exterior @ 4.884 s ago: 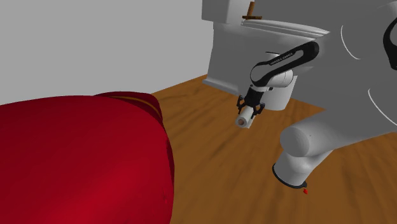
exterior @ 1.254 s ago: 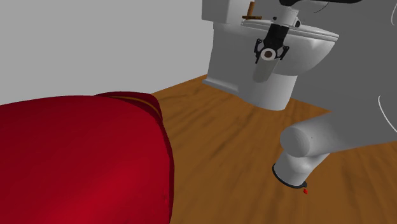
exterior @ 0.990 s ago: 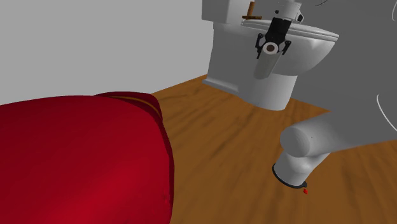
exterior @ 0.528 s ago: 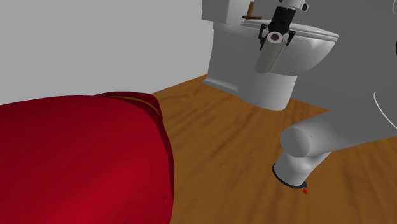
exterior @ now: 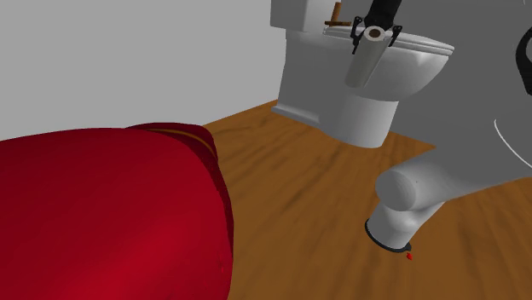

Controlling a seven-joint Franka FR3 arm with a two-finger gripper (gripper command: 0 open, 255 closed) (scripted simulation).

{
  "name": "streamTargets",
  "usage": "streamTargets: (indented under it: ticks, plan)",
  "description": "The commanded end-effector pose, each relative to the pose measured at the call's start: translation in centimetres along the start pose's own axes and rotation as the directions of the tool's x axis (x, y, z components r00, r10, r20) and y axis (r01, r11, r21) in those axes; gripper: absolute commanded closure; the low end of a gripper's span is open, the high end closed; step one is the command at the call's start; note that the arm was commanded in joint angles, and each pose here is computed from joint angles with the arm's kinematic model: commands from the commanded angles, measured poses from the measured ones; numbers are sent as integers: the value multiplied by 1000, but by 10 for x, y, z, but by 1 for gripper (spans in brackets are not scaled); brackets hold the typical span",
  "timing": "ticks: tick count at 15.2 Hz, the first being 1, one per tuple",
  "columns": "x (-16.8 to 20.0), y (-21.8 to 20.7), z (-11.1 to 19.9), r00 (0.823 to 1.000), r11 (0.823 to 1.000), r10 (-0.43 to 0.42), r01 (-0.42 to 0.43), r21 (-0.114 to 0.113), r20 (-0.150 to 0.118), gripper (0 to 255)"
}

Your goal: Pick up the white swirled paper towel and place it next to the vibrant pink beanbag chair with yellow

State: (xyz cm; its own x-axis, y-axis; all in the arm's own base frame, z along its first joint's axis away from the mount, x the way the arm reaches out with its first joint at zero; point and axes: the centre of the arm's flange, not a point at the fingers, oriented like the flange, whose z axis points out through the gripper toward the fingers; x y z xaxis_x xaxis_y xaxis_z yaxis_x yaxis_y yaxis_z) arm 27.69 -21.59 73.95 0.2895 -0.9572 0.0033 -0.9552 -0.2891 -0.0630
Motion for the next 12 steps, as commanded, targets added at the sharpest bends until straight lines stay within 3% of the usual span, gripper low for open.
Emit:
streamTargets:
  ticks: [1,12]
  plan:
    - [-13,-4,-4,1000,1000,0,0,0,0,255]
    - [-151,-49,-2,1000,1000,0,0,0,0,255]
